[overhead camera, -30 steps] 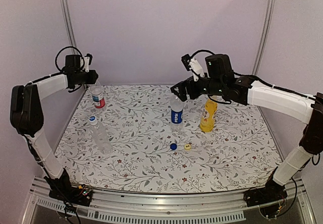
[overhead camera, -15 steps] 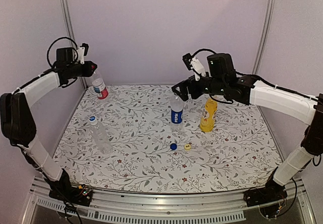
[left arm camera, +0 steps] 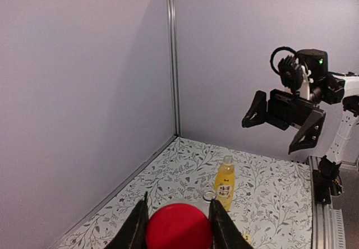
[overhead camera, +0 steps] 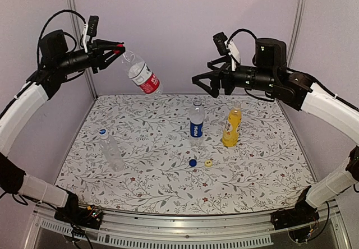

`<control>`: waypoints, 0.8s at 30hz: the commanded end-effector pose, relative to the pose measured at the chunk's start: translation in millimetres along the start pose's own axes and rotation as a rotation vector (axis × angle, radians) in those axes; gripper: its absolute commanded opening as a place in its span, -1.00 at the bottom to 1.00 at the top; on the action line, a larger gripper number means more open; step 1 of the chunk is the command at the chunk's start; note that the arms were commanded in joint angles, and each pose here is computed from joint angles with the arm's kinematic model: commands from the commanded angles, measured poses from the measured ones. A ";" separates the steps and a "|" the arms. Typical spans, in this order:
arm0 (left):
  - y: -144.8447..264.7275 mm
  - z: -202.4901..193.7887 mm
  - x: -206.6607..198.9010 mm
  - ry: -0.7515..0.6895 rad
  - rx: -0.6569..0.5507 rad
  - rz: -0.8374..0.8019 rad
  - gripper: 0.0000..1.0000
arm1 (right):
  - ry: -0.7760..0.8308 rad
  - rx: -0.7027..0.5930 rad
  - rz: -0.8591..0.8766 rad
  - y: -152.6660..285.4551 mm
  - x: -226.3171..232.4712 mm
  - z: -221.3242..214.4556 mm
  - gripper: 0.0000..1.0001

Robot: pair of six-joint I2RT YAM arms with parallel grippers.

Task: Unscrew the bottle caps
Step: Pick up the plastic bottle from the corner of the board, then pass from the left arm to the right

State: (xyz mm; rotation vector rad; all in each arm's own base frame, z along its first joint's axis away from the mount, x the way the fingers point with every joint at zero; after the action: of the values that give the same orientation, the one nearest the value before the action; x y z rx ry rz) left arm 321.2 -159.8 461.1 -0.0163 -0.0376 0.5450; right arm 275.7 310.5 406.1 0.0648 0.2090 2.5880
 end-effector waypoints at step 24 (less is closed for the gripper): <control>-48.1 -1.5 -129.2 0.052 -0.079 -0.462 -0.80 | 0.189 0.152 0.366 -28.0 67.2 -3.2 0.98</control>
State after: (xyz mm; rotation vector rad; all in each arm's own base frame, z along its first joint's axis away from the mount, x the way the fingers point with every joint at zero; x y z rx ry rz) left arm 239.5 -259.9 456.4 -0.0748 -0.0091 0.0974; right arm 235.5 364.2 404.6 -0.0847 0.4512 2.9041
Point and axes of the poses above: each gripper's point midway between its finger pads, its own y axis back along the fingers, its own x axis along the line the jaws close on, z = x × y, the point moved 5 cm from there along y, back along the fingers
